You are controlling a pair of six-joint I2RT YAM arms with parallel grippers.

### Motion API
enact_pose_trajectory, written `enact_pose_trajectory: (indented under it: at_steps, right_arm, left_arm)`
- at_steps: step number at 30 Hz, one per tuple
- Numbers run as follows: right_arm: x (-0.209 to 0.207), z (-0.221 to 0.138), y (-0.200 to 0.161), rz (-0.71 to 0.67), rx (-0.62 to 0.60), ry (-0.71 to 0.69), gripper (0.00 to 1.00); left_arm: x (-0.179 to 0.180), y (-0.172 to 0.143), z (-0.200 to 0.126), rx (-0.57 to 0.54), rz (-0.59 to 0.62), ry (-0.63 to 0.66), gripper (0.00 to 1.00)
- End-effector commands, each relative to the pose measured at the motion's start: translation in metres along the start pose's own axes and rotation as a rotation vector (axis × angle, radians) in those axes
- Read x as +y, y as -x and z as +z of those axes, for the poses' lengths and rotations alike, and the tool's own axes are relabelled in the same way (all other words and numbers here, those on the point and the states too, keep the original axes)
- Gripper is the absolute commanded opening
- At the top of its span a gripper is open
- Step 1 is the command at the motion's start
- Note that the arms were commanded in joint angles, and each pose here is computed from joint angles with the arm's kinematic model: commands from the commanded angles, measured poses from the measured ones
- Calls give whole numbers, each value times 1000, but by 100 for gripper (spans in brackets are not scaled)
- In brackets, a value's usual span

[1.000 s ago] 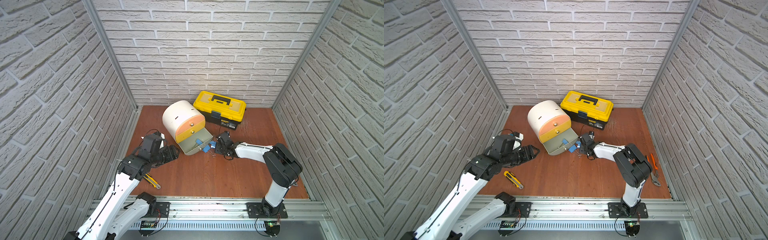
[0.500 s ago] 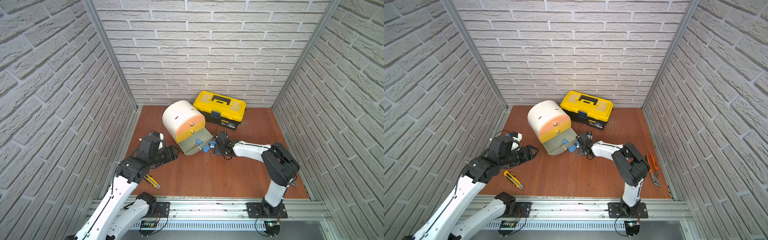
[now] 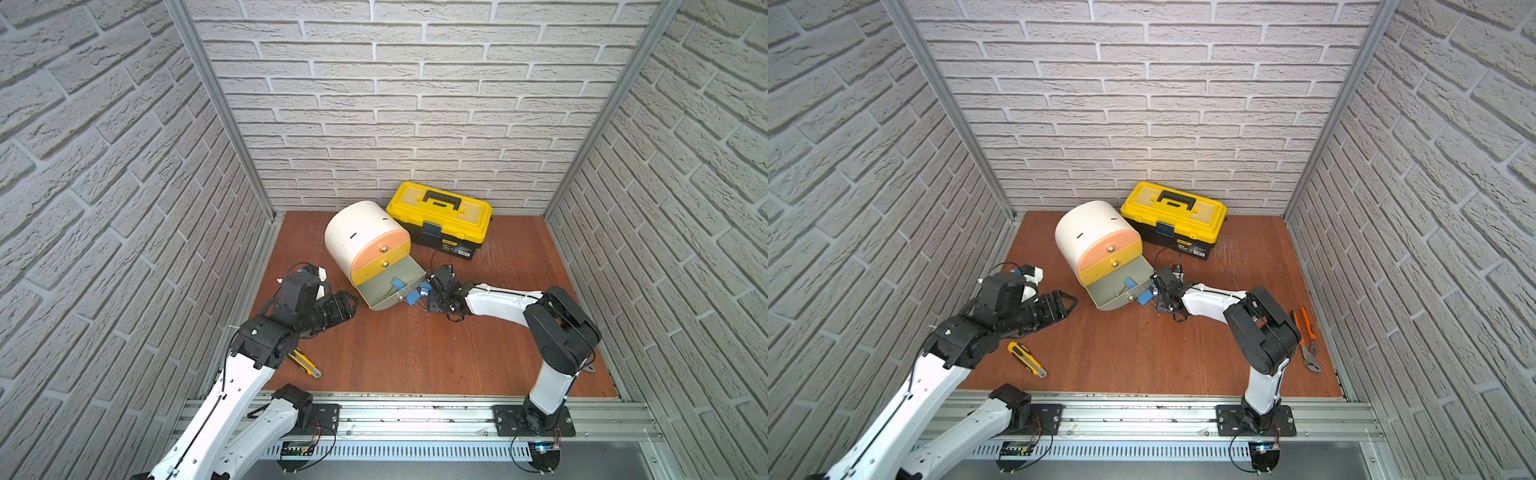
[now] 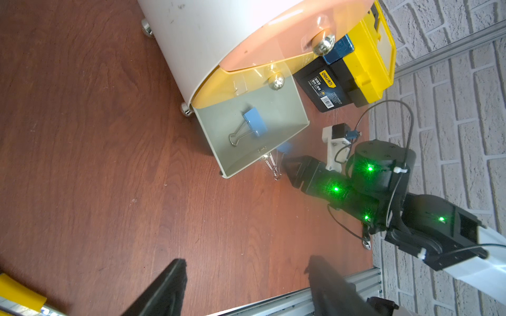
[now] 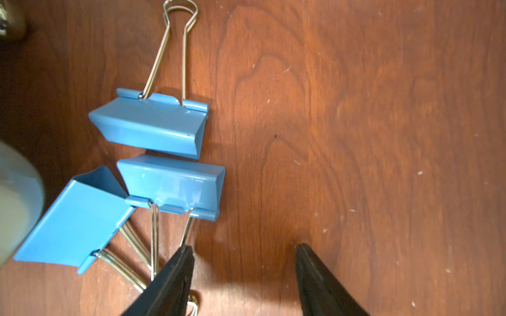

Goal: Put the binder clips in the drawer according to color
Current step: Pick up the binder clip at the center of the board.

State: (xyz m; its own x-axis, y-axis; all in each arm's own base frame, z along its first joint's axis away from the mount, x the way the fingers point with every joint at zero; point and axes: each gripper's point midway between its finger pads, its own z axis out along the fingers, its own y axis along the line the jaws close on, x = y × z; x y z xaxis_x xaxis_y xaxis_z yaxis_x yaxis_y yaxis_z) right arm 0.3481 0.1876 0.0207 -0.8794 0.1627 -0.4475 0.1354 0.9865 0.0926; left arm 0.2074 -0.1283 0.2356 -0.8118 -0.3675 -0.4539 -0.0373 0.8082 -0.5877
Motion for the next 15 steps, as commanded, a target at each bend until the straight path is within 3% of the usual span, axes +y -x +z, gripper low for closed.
enact_pose_trajectory:
  at_steps: [1, 15]
  right_arm:
    - [5, -8, -7, 1, 20, 19, 62]
    - [18, -18, 6, -13, -19, 45, 62]
  left_arm:
    - [-1, 6, 1, -31, 3, -11, 75]
    - [2, 4, 0, -34, -2, -7, 75]
